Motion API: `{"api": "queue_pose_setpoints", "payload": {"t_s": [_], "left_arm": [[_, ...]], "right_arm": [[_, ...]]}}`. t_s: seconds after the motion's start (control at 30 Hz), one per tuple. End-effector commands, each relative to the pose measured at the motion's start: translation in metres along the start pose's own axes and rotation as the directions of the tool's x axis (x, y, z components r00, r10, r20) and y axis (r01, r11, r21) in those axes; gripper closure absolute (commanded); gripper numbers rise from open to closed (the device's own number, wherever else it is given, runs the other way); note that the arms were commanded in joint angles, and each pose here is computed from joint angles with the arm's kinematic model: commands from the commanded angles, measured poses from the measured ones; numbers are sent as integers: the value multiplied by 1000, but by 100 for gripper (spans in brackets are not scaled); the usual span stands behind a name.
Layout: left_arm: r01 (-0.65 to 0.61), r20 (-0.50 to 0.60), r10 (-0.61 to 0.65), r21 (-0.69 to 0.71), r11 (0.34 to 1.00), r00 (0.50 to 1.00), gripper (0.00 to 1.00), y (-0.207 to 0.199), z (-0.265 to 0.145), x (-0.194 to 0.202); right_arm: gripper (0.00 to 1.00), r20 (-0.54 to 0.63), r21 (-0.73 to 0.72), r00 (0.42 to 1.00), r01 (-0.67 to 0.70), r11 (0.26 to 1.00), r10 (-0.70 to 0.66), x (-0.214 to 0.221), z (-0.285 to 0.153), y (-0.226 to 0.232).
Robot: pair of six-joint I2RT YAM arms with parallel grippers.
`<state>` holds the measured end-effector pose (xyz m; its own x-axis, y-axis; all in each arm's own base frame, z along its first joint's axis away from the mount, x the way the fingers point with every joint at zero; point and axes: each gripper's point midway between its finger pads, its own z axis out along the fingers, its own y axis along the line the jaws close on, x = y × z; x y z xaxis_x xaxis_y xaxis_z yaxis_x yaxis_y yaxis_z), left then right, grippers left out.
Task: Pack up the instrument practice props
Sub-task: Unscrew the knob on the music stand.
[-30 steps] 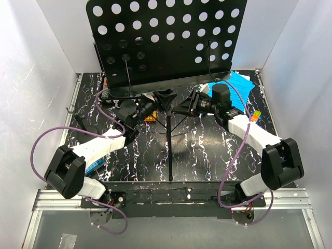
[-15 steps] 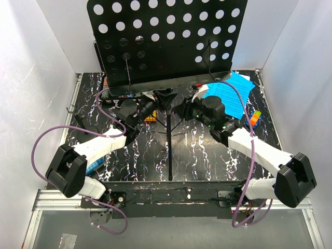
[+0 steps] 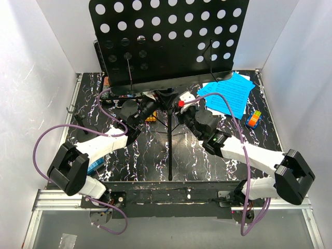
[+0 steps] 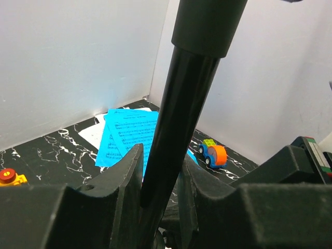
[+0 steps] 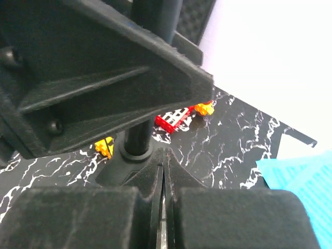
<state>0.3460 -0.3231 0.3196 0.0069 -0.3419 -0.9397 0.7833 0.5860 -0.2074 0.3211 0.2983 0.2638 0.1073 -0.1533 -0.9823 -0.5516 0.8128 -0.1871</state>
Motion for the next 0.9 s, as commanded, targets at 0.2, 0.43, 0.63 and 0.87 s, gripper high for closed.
{"api": "queue_pose_setpoints", "payload": {"t_s": [0.2, 0.43, 0.63, 0.87], "left_arm": [[230, -331, -210, 21, 973, 920, 100, -31, -26, 96], [229, -333, -206, 29, 973, 920, 100, -33, -24, 92], [228, -334, -205, 31, 973, 920, 100, -34, -25, 90], [229, -331, -205, 35, 973, 921, 100, -36, -25, 89]], "right_arm": [[30, -208, 81, 900, -375, 923, 384, 1, -53, -3], [21, -430, 0, 659, -683, 730, 617, 11, -54, 17], [34, -494, -53, 486, -844, 533, 721, 10, -44, 10], [34, -500, -133, 401, -911, 390, 768, -3, -34, 15]]}}
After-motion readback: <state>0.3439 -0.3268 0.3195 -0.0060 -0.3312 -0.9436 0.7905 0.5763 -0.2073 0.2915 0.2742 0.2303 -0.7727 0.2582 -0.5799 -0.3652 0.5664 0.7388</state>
